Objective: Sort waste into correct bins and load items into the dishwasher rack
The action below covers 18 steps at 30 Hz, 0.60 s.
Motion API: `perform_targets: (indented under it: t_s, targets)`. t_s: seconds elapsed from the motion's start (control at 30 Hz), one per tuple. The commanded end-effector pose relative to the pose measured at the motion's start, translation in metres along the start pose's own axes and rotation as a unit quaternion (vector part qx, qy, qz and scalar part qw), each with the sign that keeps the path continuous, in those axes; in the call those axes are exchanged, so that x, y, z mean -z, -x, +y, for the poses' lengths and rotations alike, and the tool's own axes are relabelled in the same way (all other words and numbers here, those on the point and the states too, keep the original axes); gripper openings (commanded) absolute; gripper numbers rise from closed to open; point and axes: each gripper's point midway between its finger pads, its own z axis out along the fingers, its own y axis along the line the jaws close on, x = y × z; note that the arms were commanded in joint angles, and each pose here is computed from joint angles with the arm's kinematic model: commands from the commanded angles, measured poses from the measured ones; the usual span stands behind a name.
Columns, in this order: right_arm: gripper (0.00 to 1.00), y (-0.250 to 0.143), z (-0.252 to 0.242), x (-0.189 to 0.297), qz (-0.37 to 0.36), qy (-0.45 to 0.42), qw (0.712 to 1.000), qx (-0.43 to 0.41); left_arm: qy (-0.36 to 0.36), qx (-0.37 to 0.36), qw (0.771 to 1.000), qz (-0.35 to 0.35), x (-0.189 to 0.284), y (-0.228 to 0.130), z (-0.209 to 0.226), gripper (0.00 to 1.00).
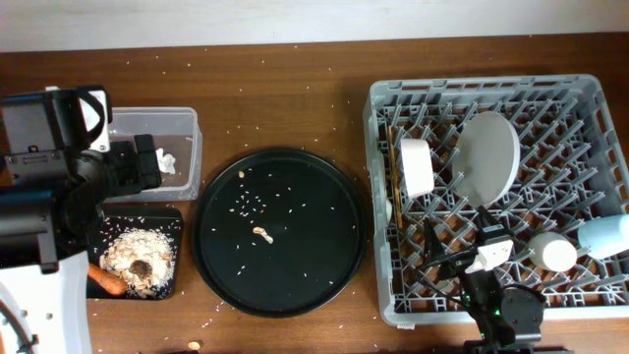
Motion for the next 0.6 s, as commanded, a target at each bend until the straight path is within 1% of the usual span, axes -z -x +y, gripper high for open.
perform_targets:
  t_s: [0.0, 0.23, 0.3, 0.33, 0.37, 0.43, 0.47, 0.5, 0.57]
  targets:
    - [0.99, -0.004, 0.002, 0.0, 0.006, 0.003, 1.0, 0.002, 0.005, -0.005, 1.0, -0.005, 0.003, 0.001, 0.003, 0.99]
    - [0.99, -0.004, 0.002, 0.0, 0.006, 0.004, 1.0, 0.002, 0.005, -0.006, 1.0, -0.005, 0.003, 0.001, 0.002, 0.99]
    - [0.99, -0.004, 0.002, 0.0, 0.006, 0.004, 1.0, 0.002, -0.005, -0.013, 0.999, -0.035, 0.025, 0.0, -0.003, 0.99]
    - [0.99, -0.004, 0.002, 0.0, 0.006, 0.003, 1.0, 0.002, -0.009, -0.032, 0.998, -0.053, 0.038, -0.001, -0.008, 0.99]
    - [0.99, -0.004, 0.002, 0.0, 0.006, 0.004, 1.0, 0.002, 0.004, -0.061, 0.993, -0.098, 0.061, -0.002, -0.01, 0.99]
    - [0.99, -0.004, 0.002, 0.0, 0.006, 0.003, 1.0, 0.002, -0.021, -0.066, 0.978, -0.197, 0.078, 0.012, -0.021, 0.99]
    - [0.99, -0.004, 0.002, 0.0, 0.006, 0.004, 1.0, 0.002, -0.053, -0.104, 0.96, -0.253, 0.079, 0.015, -0.038, 0.99]
    - [0.99, -0.004, 0.002, 0.0, 0.006, 0.004, 1.0, 0.002, -0.073, -0.127, 0.942, -0.301, 0.076, 0.011, -0.049, 0.99]
    - [0.99, -0.004, 0.002, 0.0, 0.006, 0.004, 1.0, 0.002, -0.076, -0.117, 0.918, -0.371, 0.052, -0.017, -0.055, 0.99]
